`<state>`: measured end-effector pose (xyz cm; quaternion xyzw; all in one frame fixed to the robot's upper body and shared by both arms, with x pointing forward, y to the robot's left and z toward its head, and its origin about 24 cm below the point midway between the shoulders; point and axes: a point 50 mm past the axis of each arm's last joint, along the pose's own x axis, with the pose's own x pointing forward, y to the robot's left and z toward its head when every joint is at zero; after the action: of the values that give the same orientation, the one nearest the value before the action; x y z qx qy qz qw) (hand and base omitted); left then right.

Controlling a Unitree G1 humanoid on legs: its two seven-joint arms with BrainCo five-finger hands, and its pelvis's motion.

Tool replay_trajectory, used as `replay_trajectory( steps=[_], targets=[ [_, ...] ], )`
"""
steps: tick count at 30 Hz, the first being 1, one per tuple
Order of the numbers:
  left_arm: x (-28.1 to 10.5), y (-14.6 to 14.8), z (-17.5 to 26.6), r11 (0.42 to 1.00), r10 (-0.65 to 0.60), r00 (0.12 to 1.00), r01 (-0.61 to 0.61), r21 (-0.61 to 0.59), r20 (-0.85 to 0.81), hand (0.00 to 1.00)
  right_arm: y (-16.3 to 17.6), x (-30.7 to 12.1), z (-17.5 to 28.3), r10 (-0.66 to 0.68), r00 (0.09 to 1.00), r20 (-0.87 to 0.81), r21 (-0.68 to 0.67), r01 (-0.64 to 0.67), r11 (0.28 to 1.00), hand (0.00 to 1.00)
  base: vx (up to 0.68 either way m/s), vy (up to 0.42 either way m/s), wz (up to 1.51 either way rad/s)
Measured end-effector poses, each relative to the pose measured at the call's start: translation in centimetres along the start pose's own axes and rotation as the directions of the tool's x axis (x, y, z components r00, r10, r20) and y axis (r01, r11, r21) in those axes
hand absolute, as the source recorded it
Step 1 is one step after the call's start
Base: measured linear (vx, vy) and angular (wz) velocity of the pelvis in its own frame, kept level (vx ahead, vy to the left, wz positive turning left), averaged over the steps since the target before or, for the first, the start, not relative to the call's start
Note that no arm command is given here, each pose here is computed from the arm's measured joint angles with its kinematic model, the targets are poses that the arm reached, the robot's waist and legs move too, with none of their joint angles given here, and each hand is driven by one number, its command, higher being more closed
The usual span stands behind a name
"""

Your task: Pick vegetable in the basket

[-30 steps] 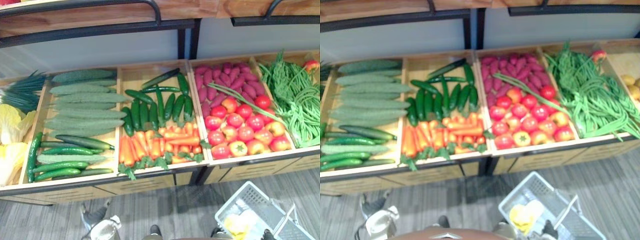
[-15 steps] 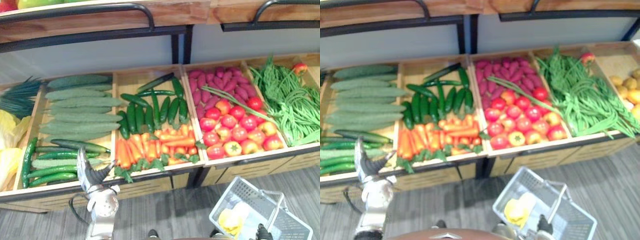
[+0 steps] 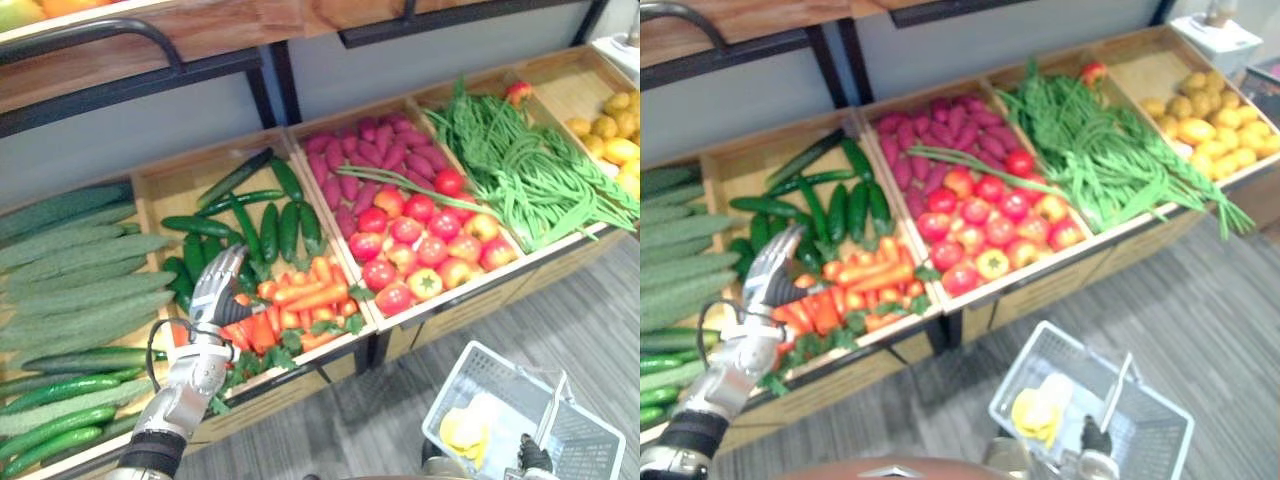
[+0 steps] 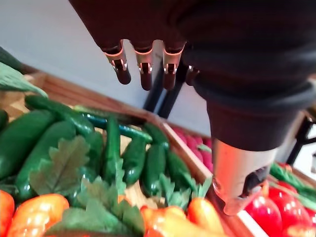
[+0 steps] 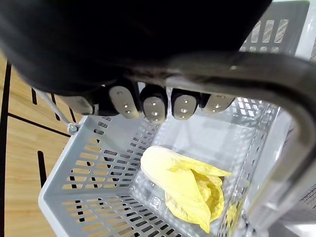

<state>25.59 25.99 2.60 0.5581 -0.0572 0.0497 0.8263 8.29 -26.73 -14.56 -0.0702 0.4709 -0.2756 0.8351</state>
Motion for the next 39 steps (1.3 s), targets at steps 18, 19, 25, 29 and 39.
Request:
replay_trajectory(
  steps=[18,19,25,29,39],
  targets=[
    [-0.1,-3.6,1.4,0.941,-0.331,0.935,0.319,0.110,0.127,0.00,-1.4,0.0,0.1,-0.022,0.999,0.041,-0.041,0.024,0.999,1.00,-0.03,-0.045,-0.10],
    [-0.1,-3.7,1.5,0.939,-0.341,0.931,0.329,0.103,0.132,0.00,-1.4,0.0,0.1,-0.022,0.999,0.041,-0.041,0.024,0.999,1.00,-0.06,-0.065,0.01],
    [-0.3,-4.3,2.0,0.923,-0.383,0.911,0.375,0.083,0.152,0.00,-1.4,0.0,0.1,-0.022,0.999,0.041,-0.042,0.024,0.999,1.00,-0.05,-0.058,-0.01],
    [0.1,-4.2,2.1,0.928,-0.372,0.917,0.363,0.085,0.142,0.00,-1.4,0.0,0.1,-0.022,0.999,0.042,-0.042,0.024,0.999,1.00,-0.05,-0.051,0.00],
    [1.8,-5.1,1.6,0.947,-0.313,0.950,0.313,0.069,-0.016,0.00,-1.4,0.0,0.1,-0.024,0.999,0.033,-0.042,0.026,0.999,1.00,-0.02,-0.038,0.00]
  ],
)
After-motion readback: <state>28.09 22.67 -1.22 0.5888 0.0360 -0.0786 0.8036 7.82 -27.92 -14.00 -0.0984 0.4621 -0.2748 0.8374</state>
